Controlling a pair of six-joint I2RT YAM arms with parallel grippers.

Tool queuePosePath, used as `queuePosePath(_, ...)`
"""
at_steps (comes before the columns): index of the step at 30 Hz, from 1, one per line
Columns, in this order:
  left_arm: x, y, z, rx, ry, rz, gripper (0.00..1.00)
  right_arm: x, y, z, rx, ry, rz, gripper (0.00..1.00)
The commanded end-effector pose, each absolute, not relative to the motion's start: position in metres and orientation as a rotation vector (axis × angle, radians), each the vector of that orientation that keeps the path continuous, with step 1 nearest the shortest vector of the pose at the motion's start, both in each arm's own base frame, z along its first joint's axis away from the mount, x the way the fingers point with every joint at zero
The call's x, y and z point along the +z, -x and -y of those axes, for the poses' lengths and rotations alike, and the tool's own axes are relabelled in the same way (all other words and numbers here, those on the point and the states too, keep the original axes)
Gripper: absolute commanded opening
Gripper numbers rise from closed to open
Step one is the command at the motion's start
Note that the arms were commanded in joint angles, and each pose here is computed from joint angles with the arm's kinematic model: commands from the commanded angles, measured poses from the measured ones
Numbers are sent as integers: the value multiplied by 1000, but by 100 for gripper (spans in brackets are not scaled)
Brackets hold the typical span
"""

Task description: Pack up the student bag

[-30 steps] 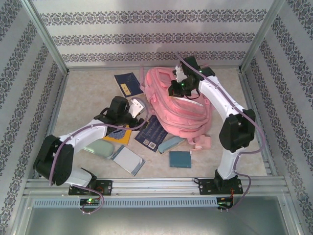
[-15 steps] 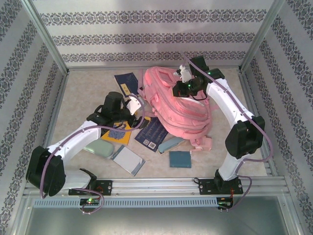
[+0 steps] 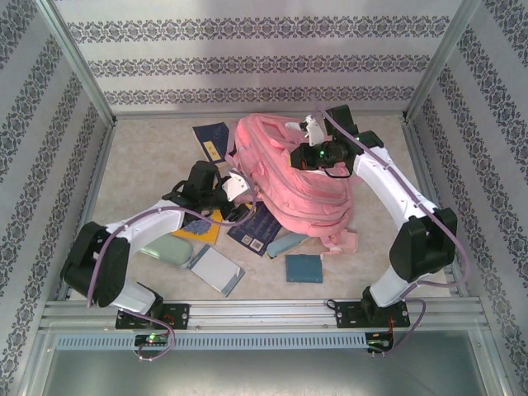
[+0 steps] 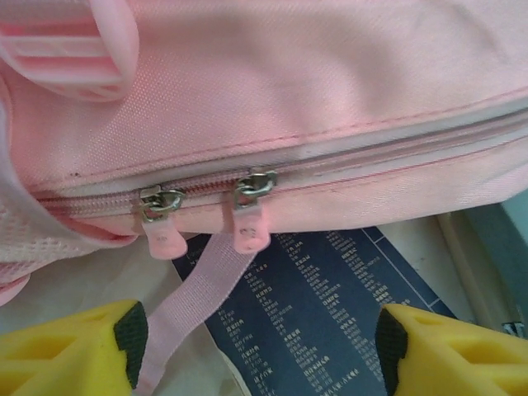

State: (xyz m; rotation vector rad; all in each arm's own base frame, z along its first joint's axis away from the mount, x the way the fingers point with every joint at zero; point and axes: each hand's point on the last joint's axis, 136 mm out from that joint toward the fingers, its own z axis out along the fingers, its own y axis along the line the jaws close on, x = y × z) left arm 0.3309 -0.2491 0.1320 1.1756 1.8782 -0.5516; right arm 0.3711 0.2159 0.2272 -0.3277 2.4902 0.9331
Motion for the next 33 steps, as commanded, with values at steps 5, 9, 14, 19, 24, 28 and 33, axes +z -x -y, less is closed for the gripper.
queuePosePath(5, 138, -341, 272, -642, -1172, -1791, 58, 264, -370, -233, 1068, 381, -2317, 0)
queuePosePath(9, 138, -337, 276, -656, -1175, -1783, 48, 262, -371, -232, 1070, 370, -2325, 0)
queuePosePath(14, 135, -327, 282, -678, -1203, -1780, 43, 262, -372, -233, 1077, 359, -2329, 0)
queuePosePath(19, 127, -327, 286, -653, -1216, -1797, 46, 261, -369, -237, 1103, 364, -2327, 0)
queuePosePath(24, 123, -341, 284, -592, -1196, -1806, 49, 261, -361, -240, 1120, 386, -2325, 0)
queuePosePath(28, 119, -350, 284, -559, -1178, -1825, 49, 259, -357, -241, 1130, 391, -2324, 0)
queuePosePath(33, 119, -359, 285, -550, -1132, -1837, 47, 261, -353, -246, 1150, 408, -2320, 0)
